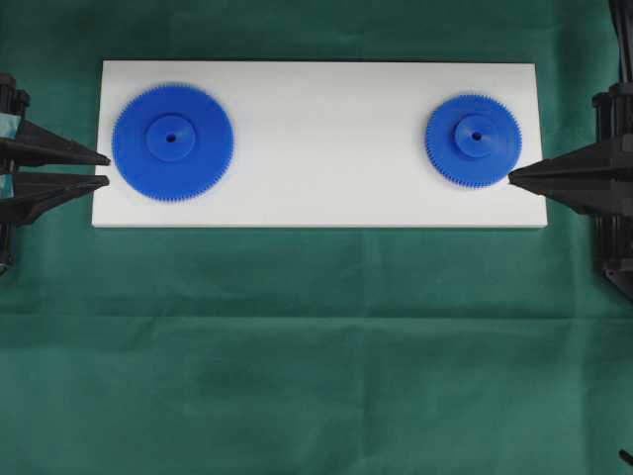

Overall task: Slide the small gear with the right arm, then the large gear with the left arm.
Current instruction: 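Move the right gripper over the center of the small blue gear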

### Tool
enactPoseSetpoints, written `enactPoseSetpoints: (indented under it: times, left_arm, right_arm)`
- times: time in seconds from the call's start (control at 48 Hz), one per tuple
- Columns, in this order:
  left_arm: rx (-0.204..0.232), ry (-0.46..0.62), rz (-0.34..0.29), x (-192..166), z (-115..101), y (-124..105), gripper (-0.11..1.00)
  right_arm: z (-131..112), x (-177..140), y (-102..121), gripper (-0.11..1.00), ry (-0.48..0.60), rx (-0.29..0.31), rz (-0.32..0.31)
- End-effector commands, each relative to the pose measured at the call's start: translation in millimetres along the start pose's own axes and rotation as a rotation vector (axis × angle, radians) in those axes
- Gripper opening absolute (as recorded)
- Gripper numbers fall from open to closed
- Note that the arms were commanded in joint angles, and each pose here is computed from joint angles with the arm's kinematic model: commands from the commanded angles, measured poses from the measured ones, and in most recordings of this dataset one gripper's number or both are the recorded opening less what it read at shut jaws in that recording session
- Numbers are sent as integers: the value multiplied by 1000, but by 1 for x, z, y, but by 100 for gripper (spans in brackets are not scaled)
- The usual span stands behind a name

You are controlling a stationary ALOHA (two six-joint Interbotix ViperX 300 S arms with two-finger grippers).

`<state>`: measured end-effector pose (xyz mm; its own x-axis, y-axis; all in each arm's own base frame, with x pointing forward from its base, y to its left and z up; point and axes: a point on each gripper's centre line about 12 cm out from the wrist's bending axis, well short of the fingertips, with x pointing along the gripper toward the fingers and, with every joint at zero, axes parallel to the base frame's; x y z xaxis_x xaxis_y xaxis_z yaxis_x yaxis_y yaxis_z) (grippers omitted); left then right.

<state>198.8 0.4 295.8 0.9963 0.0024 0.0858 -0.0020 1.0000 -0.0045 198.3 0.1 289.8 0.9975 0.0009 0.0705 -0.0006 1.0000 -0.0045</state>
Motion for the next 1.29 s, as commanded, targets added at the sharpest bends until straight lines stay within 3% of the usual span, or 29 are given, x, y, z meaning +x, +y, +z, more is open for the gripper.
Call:
enactPoseSetpoints:
  times: [0.0, 0.042, 0.167, 0.312, 0.583, 0.75, 0.896, 1.271]
  left_arm:
    - [-5, -6, 7, 1, 1, 1, 24]
    - [-5, -3, 10, 0, 0, 2, 22]
    - [-4, 1, 17, 0, -2, 3, 0]
    - [1, 1, 79, -1, -2, 15, -1]
    - [12, 18, 250, -8, -4, 49, -1]
    - [10, 51, 293, -11, -8, 57, -1]
    - [2, 72, 295, -11, -10, 57, -1]
    - [-8, 132, 295, -7, -18, 58, -1]
  right_arm:
    - [2, 1, -1, 50, -8, 0, -5]
    - [1, 1, -1, 50, -6, 0, -7]
    - [-2, -2, -2, 50, -6, 1, -12]
    - [-2, -4, -11, 50, -4, -3, -58]
    - [-5, -16, -58, 50, 60, 12, -309]
    - [-13, -24, -78, 50, 128, 48, -423]
    - [-19, -24, -81, 50, 187, 62, -438]
    - [-63, -19, -88, 50, 503, 149, -458]
